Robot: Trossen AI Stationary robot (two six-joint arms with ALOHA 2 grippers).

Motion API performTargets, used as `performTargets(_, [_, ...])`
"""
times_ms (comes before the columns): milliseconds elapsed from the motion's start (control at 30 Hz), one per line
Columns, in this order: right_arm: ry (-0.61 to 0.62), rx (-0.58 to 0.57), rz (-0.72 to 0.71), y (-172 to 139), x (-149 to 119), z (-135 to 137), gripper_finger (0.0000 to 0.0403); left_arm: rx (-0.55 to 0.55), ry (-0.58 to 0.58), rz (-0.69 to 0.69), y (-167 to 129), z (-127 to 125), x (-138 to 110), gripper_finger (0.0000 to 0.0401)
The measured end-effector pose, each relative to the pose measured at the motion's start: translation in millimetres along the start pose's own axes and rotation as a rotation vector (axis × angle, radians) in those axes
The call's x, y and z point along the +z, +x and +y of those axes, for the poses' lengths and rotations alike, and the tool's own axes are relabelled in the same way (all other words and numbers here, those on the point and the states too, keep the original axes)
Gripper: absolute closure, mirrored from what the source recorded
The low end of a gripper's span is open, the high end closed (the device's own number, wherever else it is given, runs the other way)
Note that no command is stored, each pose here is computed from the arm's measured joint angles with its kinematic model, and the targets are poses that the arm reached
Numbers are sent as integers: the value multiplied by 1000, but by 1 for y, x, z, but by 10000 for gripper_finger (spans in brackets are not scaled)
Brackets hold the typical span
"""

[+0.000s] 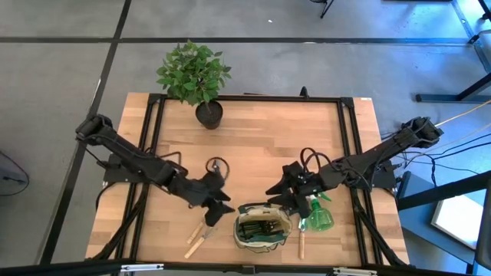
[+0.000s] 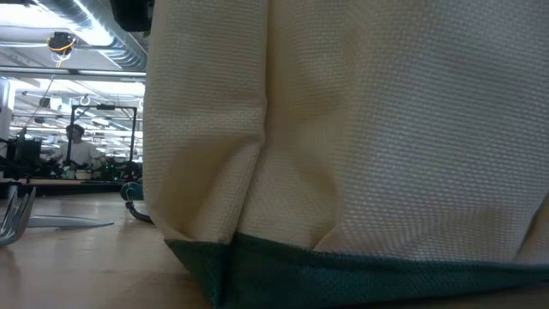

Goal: Pick & Place Garden tools in Gardening bag
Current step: Adjust the brown gardening bag on the table

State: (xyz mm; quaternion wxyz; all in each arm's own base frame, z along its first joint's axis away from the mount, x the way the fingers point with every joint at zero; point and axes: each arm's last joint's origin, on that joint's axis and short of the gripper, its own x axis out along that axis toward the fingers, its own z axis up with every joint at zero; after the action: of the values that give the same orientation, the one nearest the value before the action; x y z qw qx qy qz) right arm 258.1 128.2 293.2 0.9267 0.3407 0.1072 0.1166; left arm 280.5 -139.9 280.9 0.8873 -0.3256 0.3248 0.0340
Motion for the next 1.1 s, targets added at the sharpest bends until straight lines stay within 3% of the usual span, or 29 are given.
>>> performTargets(233, [-3, -9, 38, 1, 0, -5, 226, 86, 14, 165, 34, -14, 4, 166])
performTargets(400, [-2, 7, 61, 1, 0, -6, 226, 105, -8, 185, 44, -22, 7, 166])
performTargets(600, [-3, 4, 64, 1, -1, -6, 226, 103, -37, 214, 54, -21, 8, 166])
performTargets(900, [-5, -3, 71, 1, -1, -6, 226, 183, -41, 260, 72, -8, 3, 167])
performTargets(1000, [-5, -3, 71, 1, -1, -6, 226, 187, -39, 263, 75, -6, 2, 180])
performTargets(1100, [-5, -5, 69, 1, -1, -6, 226, 195, -38, 280, 75, -5, 2, 218])
